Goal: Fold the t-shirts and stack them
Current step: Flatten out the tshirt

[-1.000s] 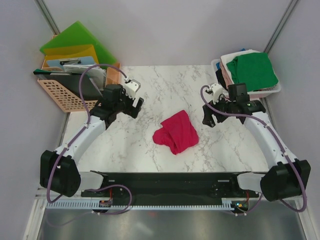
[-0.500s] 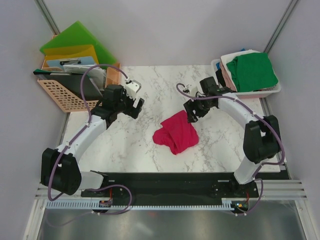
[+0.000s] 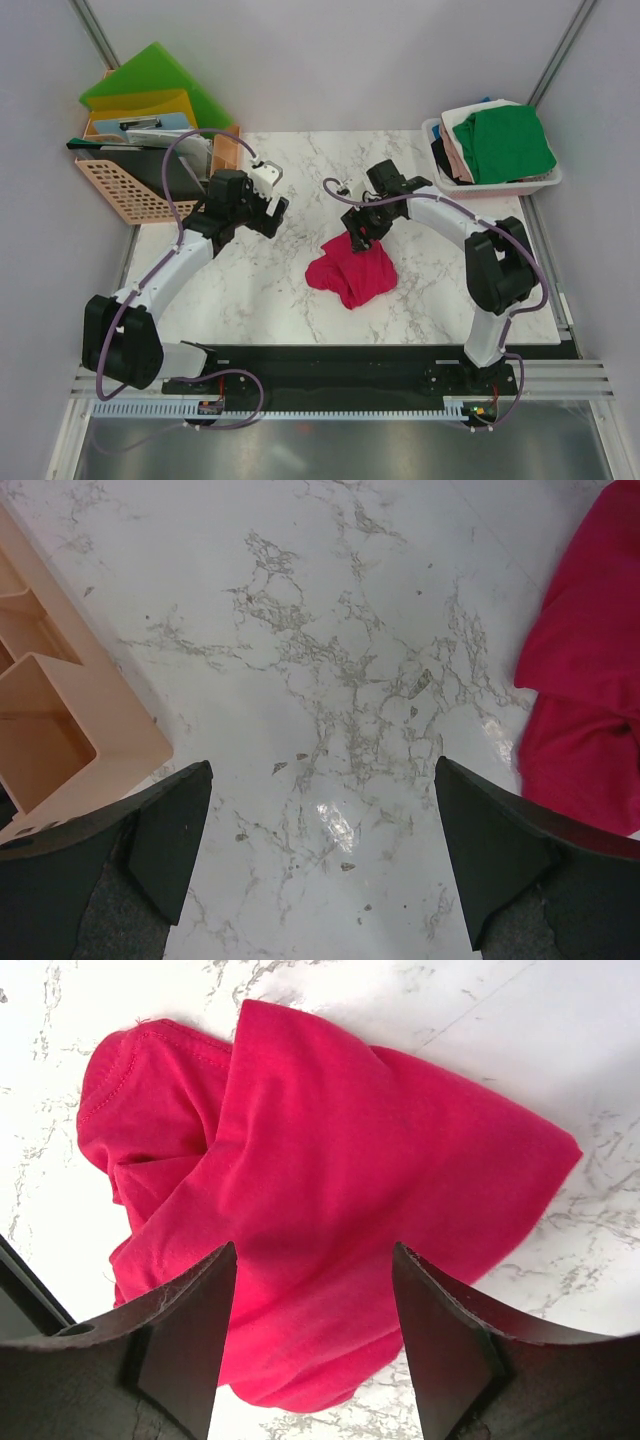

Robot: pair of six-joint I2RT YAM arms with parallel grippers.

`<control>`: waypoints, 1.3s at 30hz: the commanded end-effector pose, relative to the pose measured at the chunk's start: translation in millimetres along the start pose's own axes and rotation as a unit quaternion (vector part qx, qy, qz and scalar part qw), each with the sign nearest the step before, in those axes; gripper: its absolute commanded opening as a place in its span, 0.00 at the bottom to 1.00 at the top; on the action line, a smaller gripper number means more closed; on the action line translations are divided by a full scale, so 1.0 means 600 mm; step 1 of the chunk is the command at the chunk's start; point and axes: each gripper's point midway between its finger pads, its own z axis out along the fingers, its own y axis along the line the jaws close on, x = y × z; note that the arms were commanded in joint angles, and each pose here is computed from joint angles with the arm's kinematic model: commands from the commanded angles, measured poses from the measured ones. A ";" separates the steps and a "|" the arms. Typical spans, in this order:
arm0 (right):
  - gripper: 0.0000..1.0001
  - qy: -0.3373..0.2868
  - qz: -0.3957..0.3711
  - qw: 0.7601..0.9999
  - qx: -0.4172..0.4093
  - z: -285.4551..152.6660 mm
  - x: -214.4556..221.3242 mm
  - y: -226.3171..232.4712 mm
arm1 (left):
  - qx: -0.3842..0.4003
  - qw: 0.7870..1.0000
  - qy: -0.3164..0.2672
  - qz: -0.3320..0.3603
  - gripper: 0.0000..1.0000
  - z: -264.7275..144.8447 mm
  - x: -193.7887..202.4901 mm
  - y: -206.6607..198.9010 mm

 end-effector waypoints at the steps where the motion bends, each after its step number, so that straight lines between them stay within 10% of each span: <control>1: 0.71 -0.010 -0.002 1.000 -0.002 0.009 -0.015 0.000 | 0.002 1.000 -0.008 0.021 1.00 0.003 -0.009 0.003; 11: 0.59 -0.004 0.001 1.000 0.004 0.026 -0.004 -0.006 | 0.002 1.000 -0.005 0.021 1.00 0.005 -0.006 0.002; 13: 0.46 -0.003 0.002 1.000 0.003 0.032 -0.001 -0.007 | 0.000 1.000 -0.005 0.023 1.00 0.004 -0.005 0.003; 16: 0.00 -0.001 0.008 1.000 0.006 0.038 0.003 -0.010 | 0.000 1.000 -0.005 0.023 1.00 0.003 -0.005 0.003; 32: 0.00 -0.136 -0.057 0.988 0.040 -0.127 -0.103 0.035 | 0.006 1.000 0.004 0.023 1.00 0.014 0.008 0.000; 35: 0.32 -0.094 -0.048 0.994 0.017 -0.086 -0.076 0.038 | 0.006 1.000 0.004 0.023 1.00 0.014 0.006 -0.001; 39: 0.44 -0.074 -0.044 0.996 0.014 -0.043 -0.057 0.037 | 0.001 1.000 0.005 0.023 1.00 0.012 0.007 0.003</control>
